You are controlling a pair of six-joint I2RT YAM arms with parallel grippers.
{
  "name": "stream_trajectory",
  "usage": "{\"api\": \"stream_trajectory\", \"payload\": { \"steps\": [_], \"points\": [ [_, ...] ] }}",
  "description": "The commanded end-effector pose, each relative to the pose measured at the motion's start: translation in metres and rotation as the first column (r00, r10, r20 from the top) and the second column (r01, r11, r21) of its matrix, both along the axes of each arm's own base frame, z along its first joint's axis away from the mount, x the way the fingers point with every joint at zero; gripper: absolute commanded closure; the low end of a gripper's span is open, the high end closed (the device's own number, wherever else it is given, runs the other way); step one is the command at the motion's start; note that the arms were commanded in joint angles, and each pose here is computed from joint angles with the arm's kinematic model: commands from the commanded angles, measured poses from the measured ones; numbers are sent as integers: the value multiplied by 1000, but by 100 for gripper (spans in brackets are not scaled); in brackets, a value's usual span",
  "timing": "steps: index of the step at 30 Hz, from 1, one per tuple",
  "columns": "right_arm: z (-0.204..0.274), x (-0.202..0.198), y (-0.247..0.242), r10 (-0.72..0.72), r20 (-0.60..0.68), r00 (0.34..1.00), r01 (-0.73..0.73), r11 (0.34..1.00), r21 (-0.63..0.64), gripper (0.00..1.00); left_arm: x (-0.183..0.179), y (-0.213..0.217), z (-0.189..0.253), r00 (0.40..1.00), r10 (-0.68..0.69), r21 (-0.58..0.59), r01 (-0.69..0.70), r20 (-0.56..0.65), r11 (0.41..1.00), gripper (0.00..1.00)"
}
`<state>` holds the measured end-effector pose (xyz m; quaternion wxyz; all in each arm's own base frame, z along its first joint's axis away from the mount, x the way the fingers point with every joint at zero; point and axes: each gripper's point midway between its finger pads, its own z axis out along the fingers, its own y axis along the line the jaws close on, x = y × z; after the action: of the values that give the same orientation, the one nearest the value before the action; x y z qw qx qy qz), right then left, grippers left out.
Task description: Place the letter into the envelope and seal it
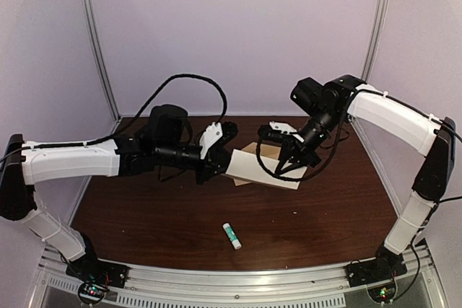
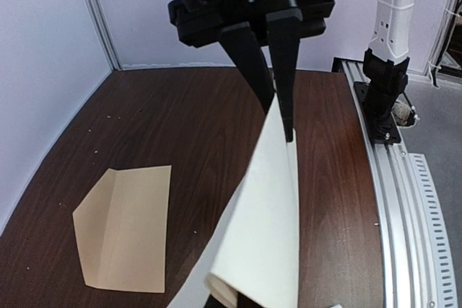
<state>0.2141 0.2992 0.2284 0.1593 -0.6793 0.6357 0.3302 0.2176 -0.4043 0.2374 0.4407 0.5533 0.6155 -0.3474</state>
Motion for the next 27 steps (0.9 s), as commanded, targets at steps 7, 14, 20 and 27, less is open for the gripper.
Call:
{"api": "stream_trajectory", "payload": {
  "steps": [7,14,20,27],
  "points": [
    [1,9,4,-57,-28,998,58,998,31,100,72,83,52,782,579,-86,-576,232,813,40],
    [26,66,6,-298,28,954,287,937,198,100,55,126,48,707,704,-295,-688,-67,663,35],
    [35,83,14,-377,2,926,364,897,252,100,39,91,39,795,535,-404,-606,-286,685,36],
    [44,78,24,-368,-82,926,374,873,314,100,40,49,52,830,388,-549,-556,-400,624,25]
  ]
}}
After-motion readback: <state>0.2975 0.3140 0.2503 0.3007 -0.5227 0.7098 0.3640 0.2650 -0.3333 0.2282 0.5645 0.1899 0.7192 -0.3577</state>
